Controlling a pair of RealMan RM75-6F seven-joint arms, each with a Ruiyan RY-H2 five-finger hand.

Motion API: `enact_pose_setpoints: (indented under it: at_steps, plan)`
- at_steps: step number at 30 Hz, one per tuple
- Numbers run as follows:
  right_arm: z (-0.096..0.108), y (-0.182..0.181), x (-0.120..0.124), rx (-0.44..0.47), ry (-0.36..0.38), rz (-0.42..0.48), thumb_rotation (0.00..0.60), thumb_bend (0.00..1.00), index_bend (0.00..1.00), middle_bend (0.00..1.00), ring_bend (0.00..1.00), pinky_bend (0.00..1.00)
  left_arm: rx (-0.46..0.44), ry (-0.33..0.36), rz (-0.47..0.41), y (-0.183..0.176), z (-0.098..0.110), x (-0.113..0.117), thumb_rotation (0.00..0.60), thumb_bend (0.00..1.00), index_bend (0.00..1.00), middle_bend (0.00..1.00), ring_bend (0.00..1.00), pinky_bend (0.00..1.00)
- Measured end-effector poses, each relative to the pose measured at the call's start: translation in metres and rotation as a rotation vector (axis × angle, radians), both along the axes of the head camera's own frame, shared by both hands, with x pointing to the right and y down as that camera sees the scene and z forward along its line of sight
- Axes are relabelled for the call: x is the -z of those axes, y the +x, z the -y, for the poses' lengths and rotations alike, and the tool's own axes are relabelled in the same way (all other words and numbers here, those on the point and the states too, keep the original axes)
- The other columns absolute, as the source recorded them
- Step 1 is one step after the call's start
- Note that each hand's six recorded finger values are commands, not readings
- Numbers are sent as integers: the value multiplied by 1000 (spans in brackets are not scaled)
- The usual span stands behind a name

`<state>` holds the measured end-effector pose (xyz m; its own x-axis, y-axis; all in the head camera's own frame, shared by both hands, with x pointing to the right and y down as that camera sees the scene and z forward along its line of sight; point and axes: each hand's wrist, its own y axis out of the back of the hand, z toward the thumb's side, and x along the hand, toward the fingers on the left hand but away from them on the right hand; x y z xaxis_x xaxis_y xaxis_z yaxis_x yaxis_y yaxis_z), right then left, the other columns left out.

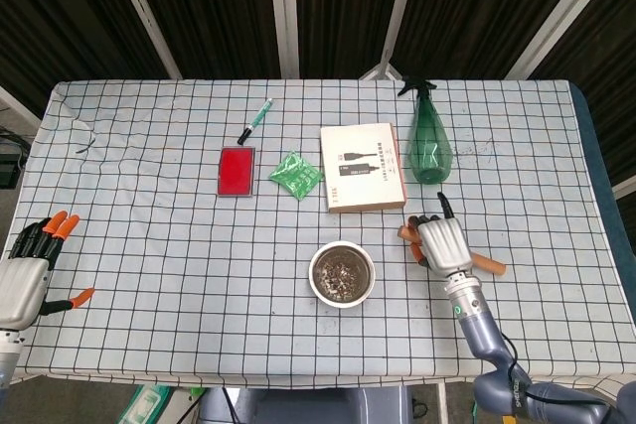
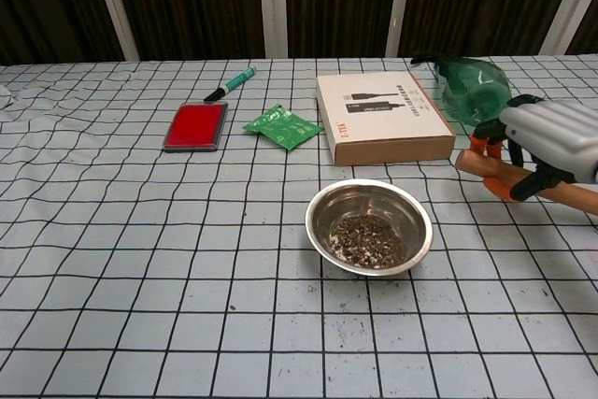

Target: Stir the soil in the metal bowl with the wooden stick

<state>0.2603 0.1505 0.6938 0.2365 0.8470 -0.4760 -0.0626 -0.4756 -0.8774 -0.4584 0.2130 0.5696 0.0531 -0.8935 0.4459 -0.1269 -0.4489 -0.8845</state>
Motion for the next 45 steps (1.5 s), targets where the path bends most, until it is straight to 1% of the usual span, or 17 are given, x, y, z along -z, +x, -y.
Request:
enact_pose_setpoints:
  at_steps: [6,9,12,15,18,21,24,25,28,31,34,37,40,45]
  plan:
    - [1,0,11,7,20,26,600,505,750,552,574,0,2,0,1,0,0,0,600,63,0,0,0,0]
    - [2,-1,17,-5,31,60,600,506,750,552,574,0,2,1,2,-1,0,0,600,63,0,0,0,0]
    - [5,-2,26,-28,42,121,600,505,750,552,574,1,3,1,0,-1,-1,0,600,64,0,0,0,0]
    - [7,-3,37,-49,59,210,600,505,750,552,574,1,2,2,1,0,-1,0,600,64,0,0,0,0]
    - [10,-4,49,-80,76,322,600,505,750,552,574,1,2,4,2,0,-1,0,600,64,0,0,0,0]
    - [11,-4,62,-121,92,458,600,505,750,552,574,1,2,8,5,-1,-1,1,600,63,0,0,0,0]
    - [12,-4,75,-170,119,615,600,505,750,552,574,14,4,11,5,0,-1,1,600,64,0,0,0,0]
    - [12,-5,82,-189,134,681,600,505,750,552,574,18,6,11,5,0,-1,1,600,64,0,0,0,0]
    - [9,-9,97,-219,188,832,600,505,750,552,574,22,10,11,5,0,-2,1,600,64,0,0,0,0]
    - [4,-17,108,-233,239,948,600,505,750,552,574,22,12,11,7,0,-2,1,600,64,0,0,0,0]
    - [-2,-29,115,-241,271,1038,600,505,750,552,574,22,13,11,8,-1,-2,0,600,64,0,0,0,0]
    - [-5,-39,119,-242,285,1101,600,505,750,552,574,22,14,11,7,-1,-2,0,600,64,0,0,0,0]
    - [-9,-49,121,-241,280,1143,600,505,750,552,574,22,14,9,6,-1,-2,0,600,64,0,0,0,0]
    - [-16,-64,119,-245,260,1184,600,505,750,552,574,22,12,7,5,0,-2,0,600,64,0,0,0,0]
